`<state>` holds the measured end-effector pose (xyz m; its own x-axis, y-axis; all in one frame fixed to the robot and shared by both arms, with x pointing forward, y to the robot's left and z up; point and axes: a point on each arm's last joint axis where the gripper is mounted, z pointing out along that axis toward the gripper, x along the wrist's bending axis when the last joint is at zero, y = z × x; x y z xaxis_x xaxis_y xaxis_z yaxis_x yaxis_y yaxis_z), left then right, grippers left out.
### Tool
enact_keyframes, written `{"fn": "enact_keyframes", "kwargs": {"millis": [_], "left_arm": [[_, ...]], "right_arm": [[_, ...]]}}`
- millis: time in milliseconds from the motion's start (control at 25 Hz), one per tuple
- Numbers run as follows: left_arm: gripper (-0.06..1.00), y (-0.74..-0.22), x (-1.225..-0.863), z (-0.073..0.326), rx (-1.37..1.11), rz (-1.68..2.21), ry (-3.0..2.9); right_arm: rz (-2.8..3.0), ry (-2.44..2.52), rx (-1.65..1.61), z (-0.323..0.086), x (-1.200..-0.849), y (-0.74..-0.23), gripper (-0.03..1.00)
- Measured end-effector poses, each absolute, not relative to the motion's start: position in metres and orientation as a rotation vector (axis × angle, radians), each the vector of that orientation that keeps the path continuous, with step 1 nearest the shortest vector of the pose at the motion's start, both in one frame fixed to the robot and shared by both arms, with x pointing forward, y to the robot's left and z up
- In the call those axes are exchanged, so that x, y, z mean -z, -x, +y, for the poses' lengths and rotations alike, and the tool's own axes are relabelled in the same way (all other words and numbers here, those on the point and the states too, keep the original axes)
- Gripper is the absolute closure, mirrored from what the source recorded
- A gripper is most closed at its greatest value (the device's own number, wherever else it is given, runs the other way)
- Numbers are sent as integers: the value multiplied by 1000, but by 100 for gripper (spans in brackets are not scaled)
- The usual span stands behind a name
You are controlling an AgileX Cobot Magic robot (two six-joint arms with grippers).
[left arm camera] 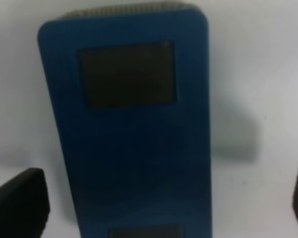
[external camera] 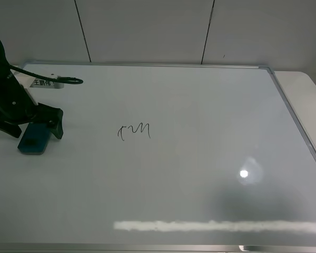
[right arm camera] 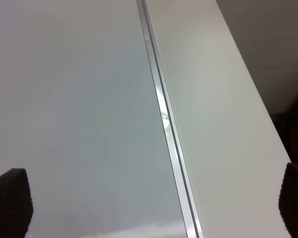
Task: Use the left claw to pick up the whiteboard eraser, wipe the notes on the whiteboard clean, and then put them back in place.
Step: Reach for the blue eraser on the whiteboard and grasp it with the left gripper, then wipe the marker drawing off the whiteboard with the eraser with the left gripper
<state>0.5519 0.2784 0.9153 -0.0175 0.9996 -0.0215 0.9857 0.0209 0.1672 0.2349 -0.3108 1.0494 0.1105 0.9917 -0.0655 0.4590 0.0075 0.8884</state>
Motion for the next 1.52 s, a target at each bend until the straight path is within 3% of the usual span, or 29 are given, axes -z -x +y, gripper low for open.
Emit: {"fn": "enact_keyframes", "kwargs": {"millis": [80,200,240,800,1320,1520], "left_arm": [[6,-552,-915,278,-161,2148,-2095],[37,-553,-916,278,-171,2165,-2060],[40,-554,-916,278,-174,2165,-2061],[39,-550,-918,274,-144,2203,-2060],[39,-569,-981,181,-145,1938,-2192],[39,-574,-989,136,-115,1821,-2296]], "right_arm": [[1465,-1573,-824,-311,-1049,-235,-2],[1465,-1573,-824,-311,-1049,-235,-2],[1465,-1573,-824,-311,-1049,-235,-2],[1465,-1573,-824,-311,-1049,-235,-2],[1465,-1573,-824,-311,-1049,-235,-2],[1465,-1573,-824,-311,-1049,-235,-2]]}}
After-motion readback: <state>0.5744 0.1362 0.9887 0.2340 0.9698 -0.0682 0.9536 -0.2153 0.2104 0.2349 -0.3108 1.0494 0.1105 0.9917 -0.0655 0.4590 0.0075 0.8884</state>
